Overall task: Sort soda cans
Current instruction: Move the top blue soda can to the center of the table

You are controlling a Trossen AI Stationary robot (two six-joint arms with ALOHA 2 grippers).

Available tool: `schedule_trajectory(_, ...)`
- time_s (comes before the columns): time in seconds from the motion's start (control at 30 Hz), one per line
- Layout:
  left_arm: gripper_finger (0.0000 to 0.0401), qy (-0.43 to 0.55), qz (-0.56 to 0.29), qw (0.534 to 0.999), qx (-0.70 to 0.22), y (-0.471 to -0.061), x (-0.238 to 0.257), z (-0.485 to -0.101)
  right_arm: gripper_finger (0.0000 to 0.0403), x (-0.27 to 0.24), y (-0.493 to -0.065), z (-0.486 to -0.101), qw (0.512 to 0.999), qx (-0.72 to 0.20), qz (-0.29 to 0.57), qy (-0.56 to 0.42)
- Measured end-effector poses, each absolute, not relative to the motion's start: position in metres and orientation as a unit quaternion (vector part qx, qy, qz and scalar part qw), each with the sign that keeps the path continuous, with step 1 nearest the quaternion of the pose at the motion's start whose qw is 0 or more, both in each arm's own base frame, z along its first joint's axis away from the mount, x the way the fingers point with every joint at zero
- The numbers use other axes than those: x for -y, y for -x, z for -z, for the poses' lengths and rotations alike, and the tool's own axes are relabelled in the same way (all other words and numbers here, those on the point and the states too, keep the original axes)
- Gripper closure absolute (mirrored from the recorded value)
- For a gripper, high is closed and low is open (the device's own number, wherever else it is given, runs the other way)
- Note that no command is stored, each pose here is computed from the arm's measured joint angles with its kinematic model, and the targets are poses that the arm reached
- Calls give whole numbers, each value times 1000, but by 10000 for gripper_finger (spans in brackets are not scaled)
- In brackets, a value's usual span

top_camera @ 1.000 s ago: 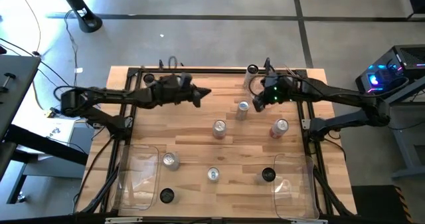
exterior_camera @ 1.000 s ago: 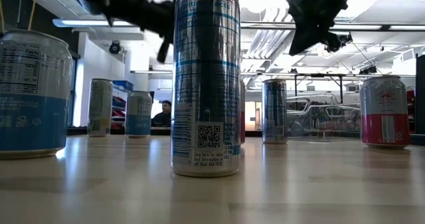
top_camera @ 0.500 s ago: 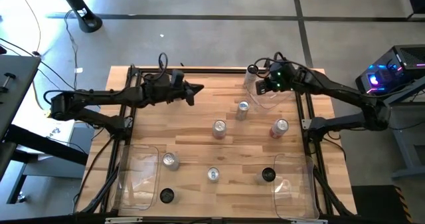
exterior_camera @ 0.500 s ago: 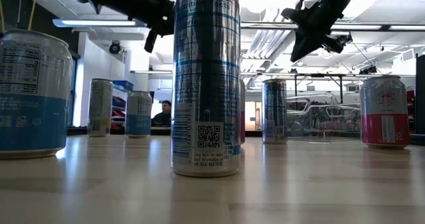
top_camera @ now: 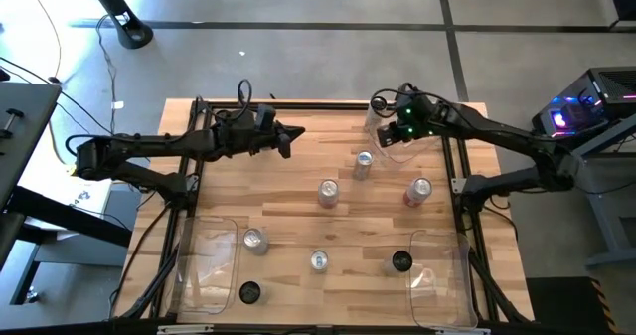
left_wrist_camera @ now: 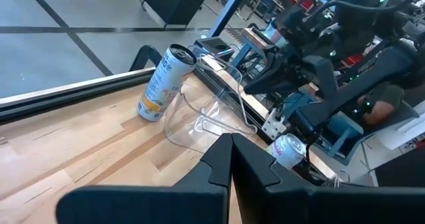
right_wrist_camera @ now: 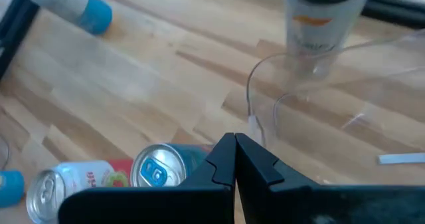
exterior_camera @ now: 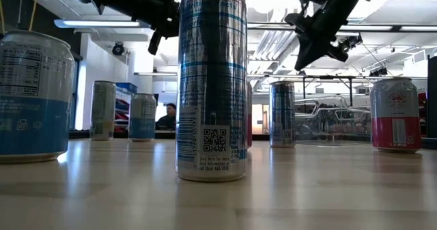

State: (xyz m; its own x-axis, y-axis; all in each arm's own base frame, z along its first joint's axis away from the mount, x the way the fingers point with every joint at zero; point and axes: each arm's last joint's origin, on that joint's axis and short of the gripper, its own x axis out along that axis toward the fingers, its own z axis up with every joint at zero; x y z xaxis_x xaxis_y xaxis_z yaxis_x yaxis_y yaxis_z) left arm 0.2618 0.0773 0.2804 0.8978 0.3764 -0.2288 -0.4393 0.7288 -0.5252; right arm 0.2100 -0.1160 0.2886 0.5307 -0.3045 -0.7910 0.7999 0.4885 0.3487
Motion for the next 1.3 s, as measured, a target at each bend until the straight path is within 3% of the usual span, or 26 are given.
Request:
schedule_trajectory(0.3,401,297,-187,934,-70,-262,-75,-279,403,112,-235,-262,780,-406,296,-372)
schedule_trajectory(0.9,401,289,-191,931,-111,-259,-74,-273,403,118,-266,-233,794,-425,245,-360)
schedule_trajectory(1.3,401,266,-207,917,-215,-252,-70,-254,403,106,-277,-232,814,-426,197,-343)
